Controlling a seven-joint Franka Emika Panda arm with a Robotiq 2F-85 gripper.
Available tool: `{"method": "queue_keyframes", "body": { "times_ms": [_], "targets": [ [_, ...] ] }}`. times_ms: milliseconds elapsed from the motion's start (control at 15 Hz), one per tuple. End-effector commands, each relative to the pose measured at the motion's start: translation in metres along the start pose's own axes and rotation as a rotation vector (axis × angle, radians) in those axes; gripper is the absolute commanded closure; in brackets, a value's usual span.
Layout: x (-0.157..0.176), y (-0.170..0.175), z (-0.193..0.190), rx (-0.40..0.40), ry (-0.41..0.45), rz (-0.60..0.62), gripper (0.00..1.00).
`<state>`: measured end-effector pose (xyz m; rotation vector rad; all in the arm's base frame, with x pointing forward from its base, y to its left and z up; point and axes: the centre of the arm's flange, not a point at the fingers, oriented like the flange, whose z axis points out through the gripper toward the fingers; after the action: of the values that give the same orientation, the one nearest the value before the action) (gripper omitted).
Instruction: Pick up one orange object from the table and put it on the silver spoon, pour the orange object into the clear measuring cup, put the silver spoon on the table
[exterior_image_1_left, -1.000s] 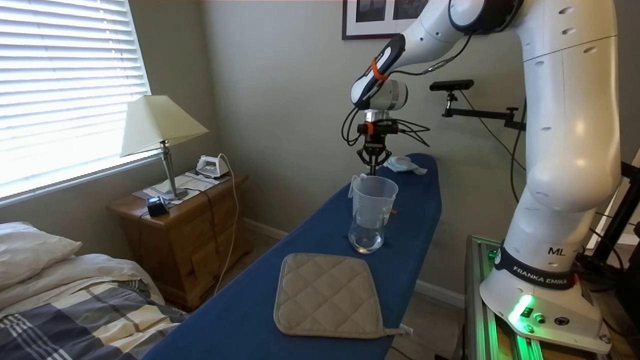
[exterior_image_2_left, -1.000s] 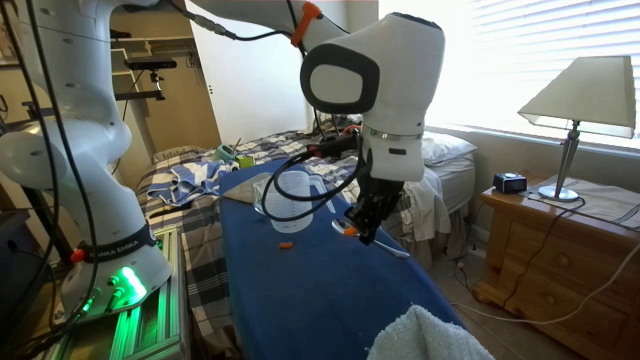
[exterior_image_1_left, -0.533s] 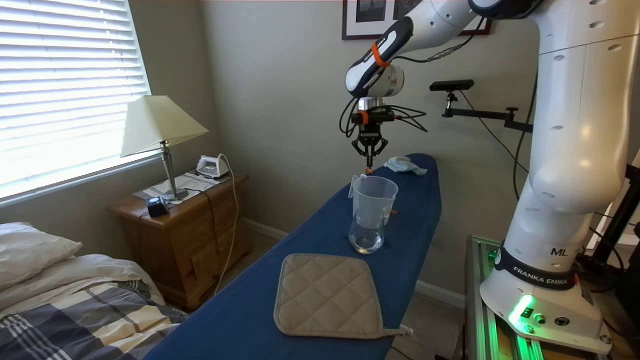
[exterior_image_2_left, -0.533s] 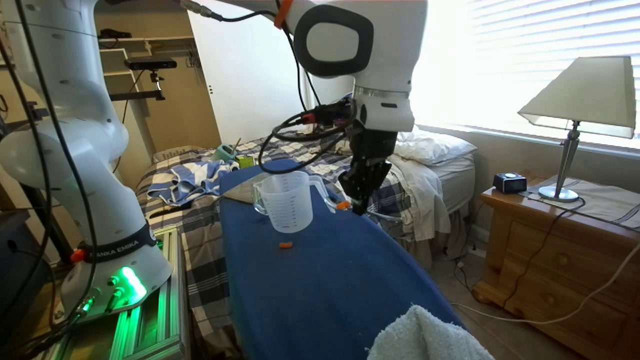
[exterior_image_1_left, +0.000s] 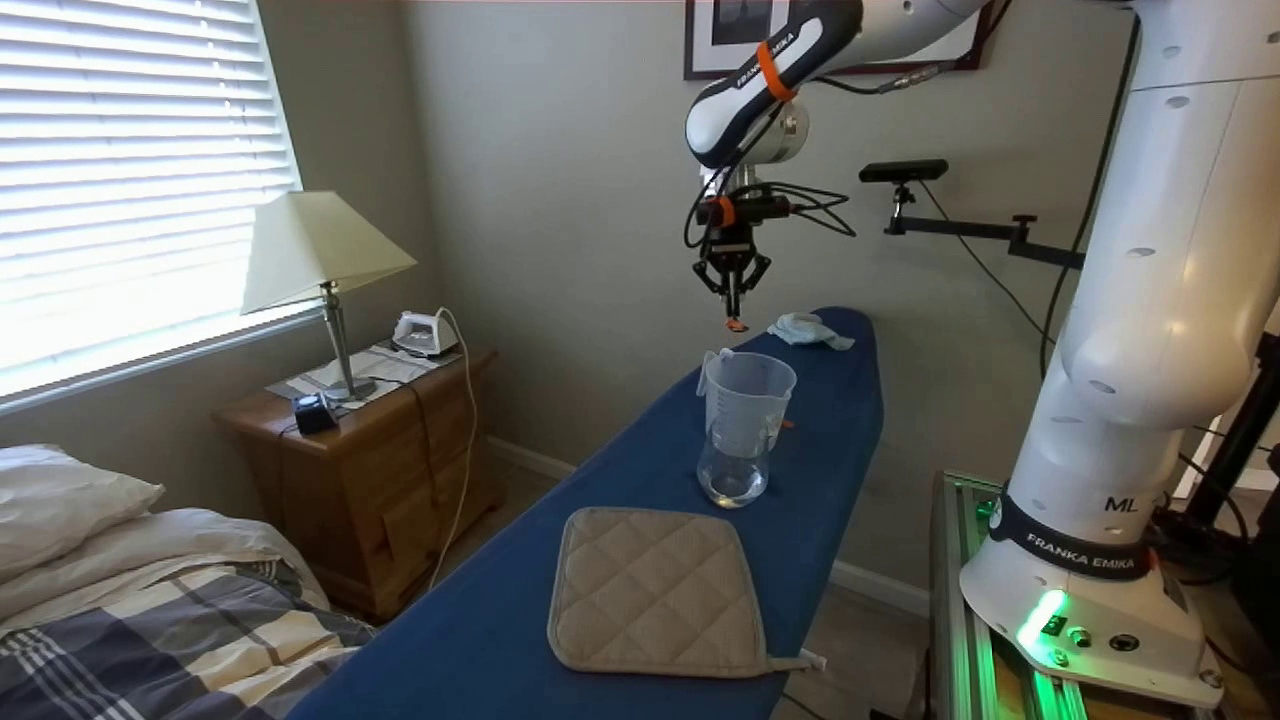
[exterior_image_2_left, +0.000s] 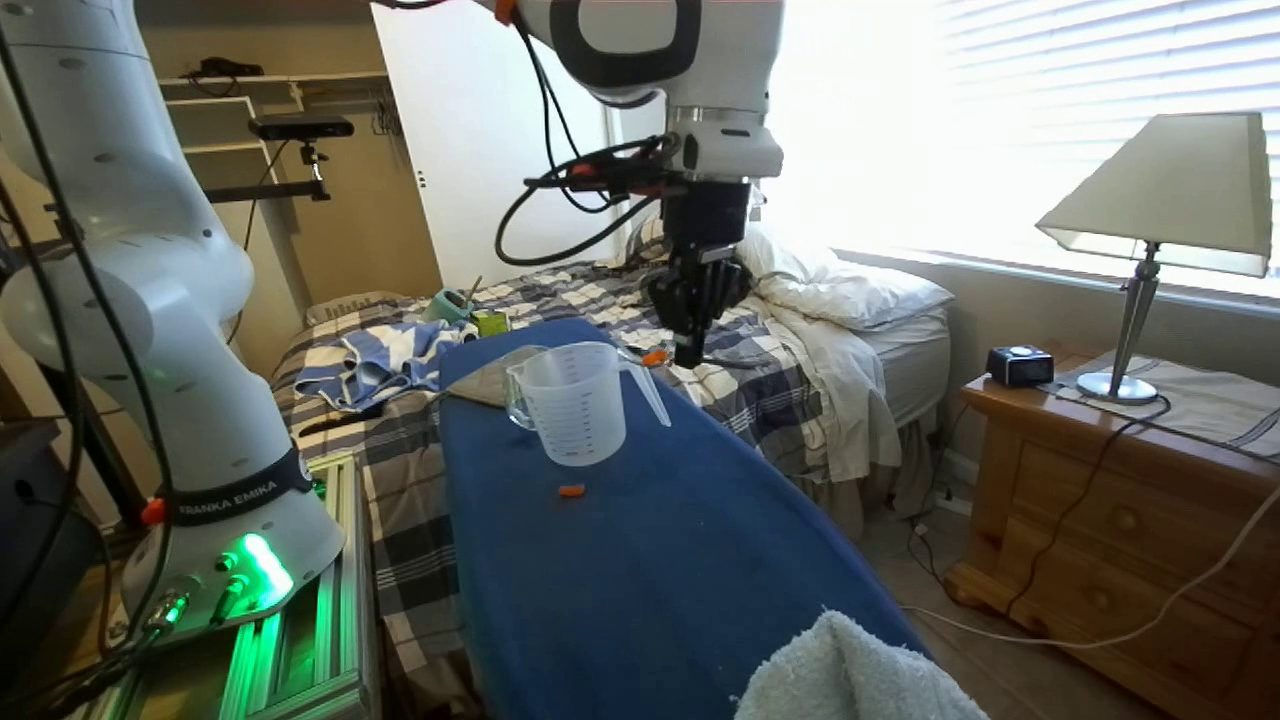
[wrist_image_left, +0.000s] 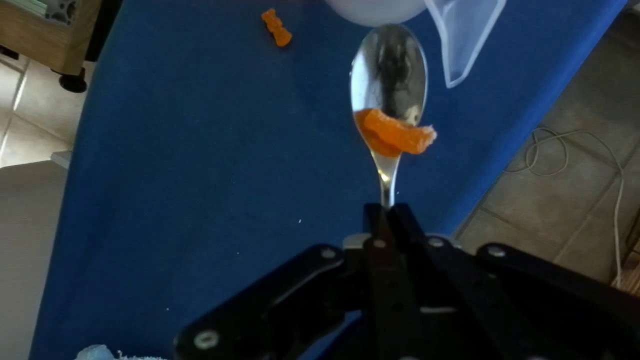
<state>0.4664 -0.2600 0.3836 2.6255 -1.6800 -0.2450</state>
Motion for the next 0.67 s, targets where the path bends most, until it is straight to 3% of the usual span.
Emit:
{"method": "queue_keyframes", "body": {
  "times_ms": [0,600],
  "targets": [
    [-0.044,0.007,-0.012,0.002,0.020,-0.054,0.96],
    [-0.108,0.002,-0.019,0.065,0.026,-0.296,0.96]
  ]
}}
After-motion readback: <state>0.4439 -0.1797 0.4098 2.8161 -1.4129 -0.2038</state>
